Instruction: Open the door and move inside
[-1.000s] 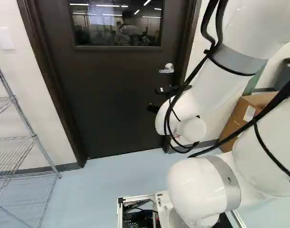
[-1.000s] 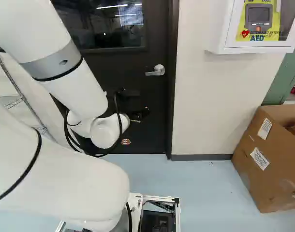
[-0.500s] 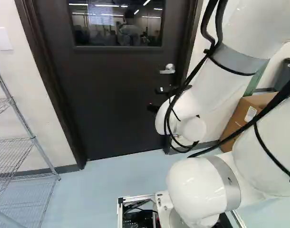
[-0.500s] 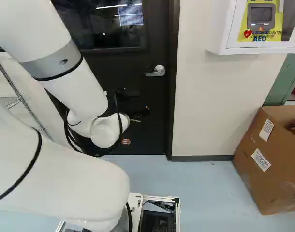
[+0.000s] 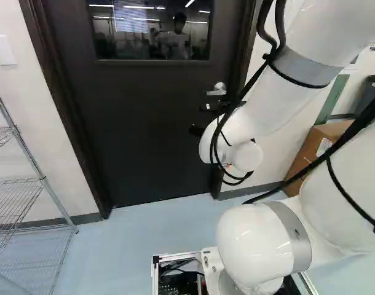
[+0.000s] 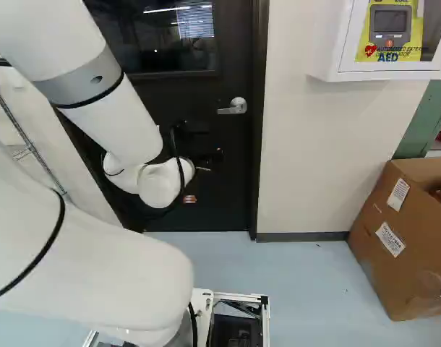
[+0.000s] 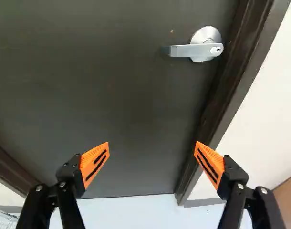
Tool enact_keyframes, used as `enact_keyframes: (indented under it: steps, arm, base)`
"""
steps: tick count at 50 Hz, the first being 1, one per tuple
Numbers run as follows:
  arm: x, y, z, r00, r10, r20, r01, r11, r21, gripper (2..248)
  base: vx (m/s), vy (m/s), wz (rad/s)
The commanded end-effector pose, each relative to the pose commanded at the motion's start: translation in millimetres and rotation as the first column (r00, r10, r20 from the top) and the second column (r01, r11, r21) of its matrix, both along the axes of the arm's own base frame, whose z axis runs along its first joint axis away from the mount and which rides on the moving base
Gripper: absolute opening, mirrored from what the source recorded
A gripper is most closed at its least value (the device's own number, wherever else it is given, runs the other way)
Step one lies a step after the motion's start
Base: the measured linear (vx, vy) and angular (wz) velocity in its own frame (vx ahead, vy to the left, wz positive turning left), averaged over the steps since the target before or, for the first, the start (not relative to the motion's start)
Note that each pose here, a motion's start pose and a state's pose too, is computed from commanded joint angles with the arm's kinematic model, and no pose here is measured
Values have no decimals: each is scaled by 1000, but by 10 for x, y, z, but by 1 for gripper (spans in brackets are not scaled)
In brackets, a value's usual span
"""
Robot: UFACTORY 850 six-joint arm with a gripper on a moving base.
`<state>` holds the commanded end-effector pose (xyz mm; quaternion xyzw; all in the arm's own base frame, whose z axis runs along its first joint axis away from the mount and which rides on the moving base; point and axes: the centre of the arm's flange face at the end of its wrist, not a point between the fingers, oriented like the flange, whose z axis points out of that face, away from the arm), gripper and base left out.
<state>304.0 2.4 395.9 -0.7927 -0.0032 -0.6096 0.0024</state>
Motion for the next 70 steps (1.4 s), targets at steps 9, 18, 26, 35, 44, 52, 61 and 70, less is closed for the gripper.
enact_keyframes:
  steps: [9,18,26,35,44,52,61,70]
  arm:
    - [131,15,99,1000,4,20,-4,1000,0,247]
    - [258,31,197,999,9,41,-9,1000,0,247]
    - [353,46,282,998,13,59,-13,1000,0,247]
    - [431,55,378,997,15,81,-15,1000,1,247]
    - [507,56,471,995,15,102,-15,1000,1,247]
    - [613,57,558,993,14,119,-14,1000,1,247]
    - [754,62,658,990,14,138,-15,1000,1,247]
    - [894,70,758,988,16,156,-16,1000,1,247]
  base:
    - [0,0,0]
    - [0,0,0]
    - [0,0,0]
    - [0,0,0]
    - [0,0,0]
    - [0,0,0]
    - [0,0,0]
    - [0,0,0]
